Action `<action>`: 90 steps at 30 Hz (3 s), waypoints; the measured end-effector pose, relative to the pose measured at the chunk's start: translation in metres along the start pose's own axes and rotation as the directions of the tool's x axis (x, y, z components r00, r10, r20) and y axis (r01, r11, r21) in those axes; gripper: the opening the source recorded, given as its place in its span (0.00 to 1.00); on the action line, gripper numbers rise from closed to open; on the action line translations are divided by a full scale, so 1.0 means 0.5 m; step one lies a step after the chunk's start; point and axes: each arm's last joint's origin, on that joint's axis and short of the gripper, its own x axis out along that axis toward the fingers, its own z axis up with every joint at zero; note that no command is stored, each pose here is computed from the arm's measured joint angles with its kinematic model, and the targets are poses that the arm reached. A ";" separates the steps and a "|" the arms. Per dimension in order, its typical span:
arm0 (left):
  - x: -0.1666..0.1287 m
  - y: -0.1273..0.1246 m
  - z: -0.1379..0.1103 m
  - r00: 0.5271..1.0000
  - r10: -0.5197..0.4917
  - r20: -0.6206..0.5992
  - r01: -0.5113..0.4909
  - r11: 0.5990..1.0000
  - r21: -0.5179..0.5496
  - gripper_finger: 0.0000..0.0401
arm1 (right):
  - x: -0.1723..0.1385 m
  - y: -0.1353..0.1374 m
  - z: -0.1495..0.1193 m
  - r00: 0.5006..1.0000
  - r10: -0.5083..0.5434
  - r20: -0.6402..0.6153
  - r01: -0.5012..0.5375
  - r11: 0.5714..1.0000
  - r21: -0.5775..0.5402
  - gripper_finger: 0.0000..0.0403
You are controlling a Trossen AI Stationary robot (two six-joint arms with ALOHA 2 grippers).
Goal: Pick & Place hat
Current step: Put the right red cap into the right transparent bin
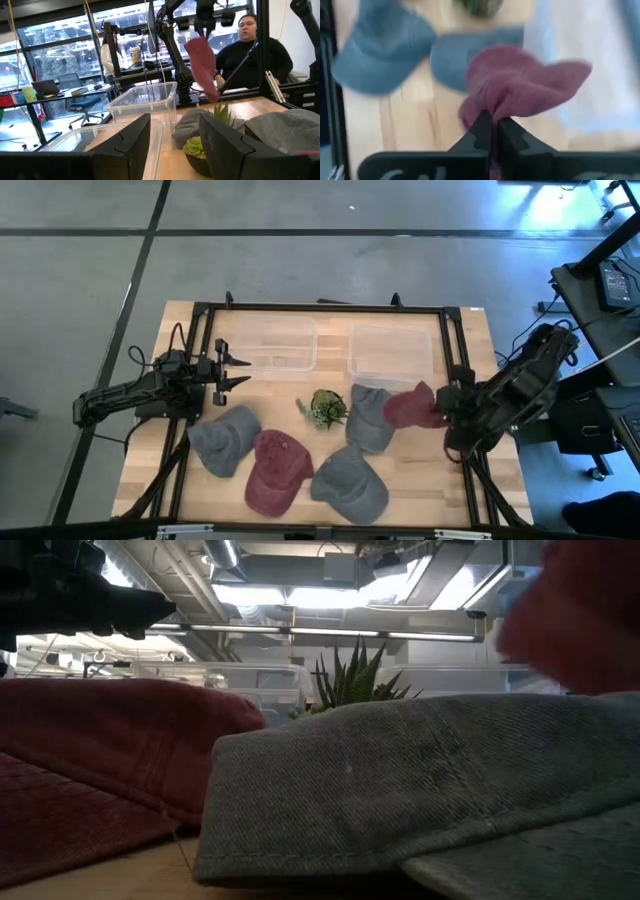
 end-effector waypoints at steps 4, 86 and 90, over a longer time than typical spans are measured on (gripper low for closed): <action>0.000 0.000 0.000 1.000 0.000 0.000 0.000 1.000 0.000 0.41 | -0.043 -0.024 0.032 0.985 -0.048 0.163 0.060 0.996 -0.069 0.02; 0.000 0.000 0.000 1.000 0.002 0.000 -0.002 0.999 0.045 0.41 | 0.404 -0.254 0.192 0.899 -0.423 -0.112 0.314 0.802 -0.508 0.39; 0.000 0.000 0.000 1.000 0.002 -0.001 -0.002 0.999 0.044 0.41 | 0.381 -0.257 0.214 0.898 -0.435 -0.066 0.357 0.809 -0.468 0.43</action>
